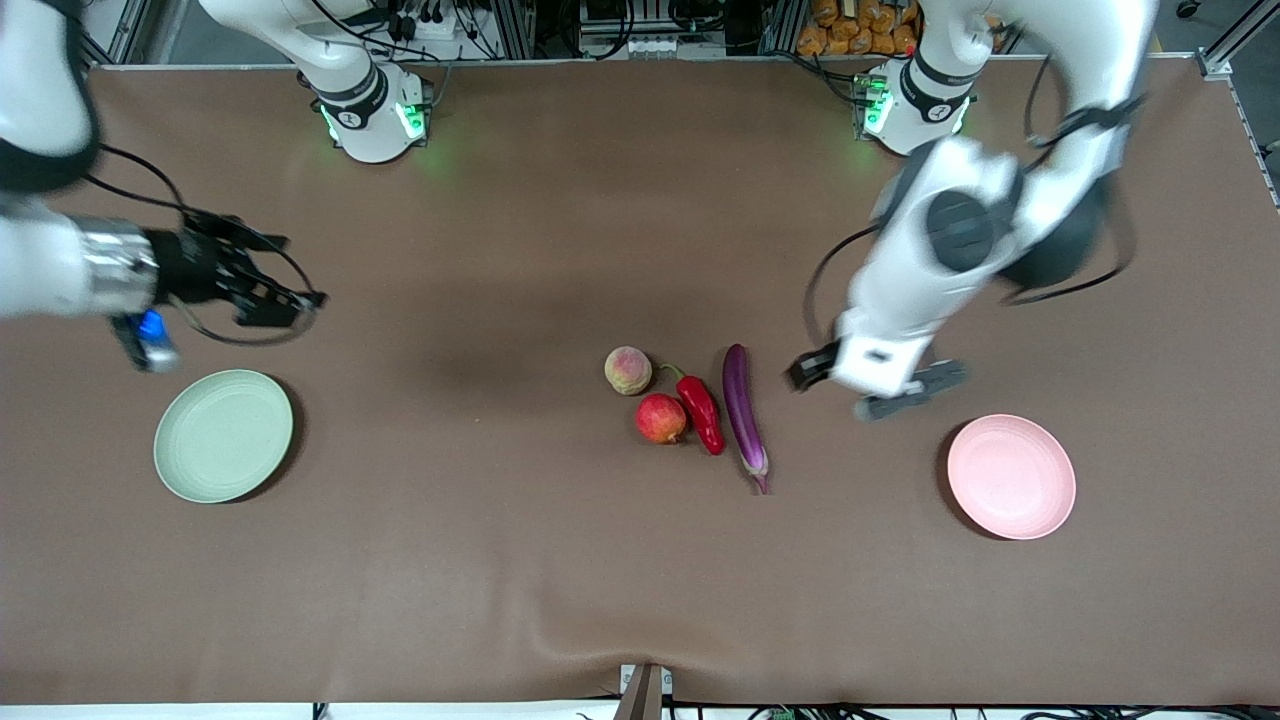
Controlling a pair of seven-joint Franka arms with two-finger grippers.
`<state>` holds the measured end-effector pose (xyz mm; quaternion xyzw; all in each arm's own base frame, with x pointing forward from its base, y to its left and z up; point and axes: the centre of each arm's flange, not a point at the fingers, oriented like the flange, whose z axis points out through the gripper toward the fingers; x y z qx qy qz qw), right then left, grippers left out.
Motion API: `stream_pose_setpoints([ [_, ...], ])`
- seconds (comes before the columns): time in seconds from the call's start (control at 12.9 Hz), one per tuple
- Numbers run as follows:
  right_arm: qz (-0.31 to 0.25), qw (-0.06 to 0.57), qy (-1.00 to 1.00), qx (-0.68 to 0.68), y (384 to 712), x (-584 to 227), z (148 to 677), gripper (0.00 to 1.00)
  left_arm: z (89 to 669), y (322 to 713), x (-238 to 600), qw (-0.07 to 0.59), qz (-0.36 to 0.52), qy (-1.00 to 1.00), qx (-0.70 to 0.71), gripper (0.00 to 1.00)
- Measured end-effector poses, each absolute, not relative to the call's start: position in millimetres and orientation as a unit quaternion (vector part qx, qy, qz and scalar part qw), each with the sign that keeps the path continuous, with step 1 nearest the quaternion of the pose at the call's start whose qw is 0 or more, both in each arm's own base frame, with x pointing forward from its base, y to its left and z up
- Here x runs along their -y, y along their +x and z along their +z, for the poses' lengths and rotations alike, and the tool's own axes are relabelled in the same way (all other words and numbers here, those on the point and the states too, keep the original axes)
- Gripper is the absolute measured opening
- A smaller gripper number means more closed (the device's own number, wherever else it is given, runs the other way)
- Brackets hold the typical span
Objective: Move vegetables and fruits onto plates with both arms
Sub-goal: 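Reach the right gripper to the peach while the left gripper reaches the eggplant, then grasp the peach with the right gripper while the left gripper sets eggplant down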
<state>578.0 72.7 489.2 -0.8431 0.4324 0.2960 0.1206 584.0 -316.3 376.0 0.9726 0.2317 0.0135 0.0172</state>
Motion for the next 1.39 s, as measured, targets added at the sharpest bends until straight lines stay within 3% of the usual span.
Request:
stream_pose_setpoints([
  [0.23, 0.329, 0.117, -0.828, -0.44, 574, -93, 444, 1.0, 277, 578, 359, 0.002, 0.031, 0.961, -0.275, 1.0],
  [0.54, 0.3, 0.115, -0.819, -0.475, 565, -158, 397, 1.0, 212, 578, 368, 0.011, 0.029, 0.956, -0.293, 0.94],
  [0.77, 0.254, 0.106, -0.812, -0.515, 553, -232, 374, 1.0, 199, 579, 368, 0.011, 0.026, 0.955, -0.294, 0.66],
  [0.85, 0.234, 0.107, -0.808, -0.53, 550, -258, 367, 1.0, 196, 579, 367, 0.011, 0.026, 0.955, -0.295, 0.66],
  [1.08, 0.172, 0.114, -0.79, -0.577, 543, -326, 317, 1.0, 194, 582, 364, 0.012, 0.026, 0.955, -0.296, 0.39],
  [1.39, 0.131, 0.126, -0.777, -0.603, 526, -380, 243, 1.0, 209, 599, 347, 0.012, 0.035, 0.964, -0.264, 0.39],
])
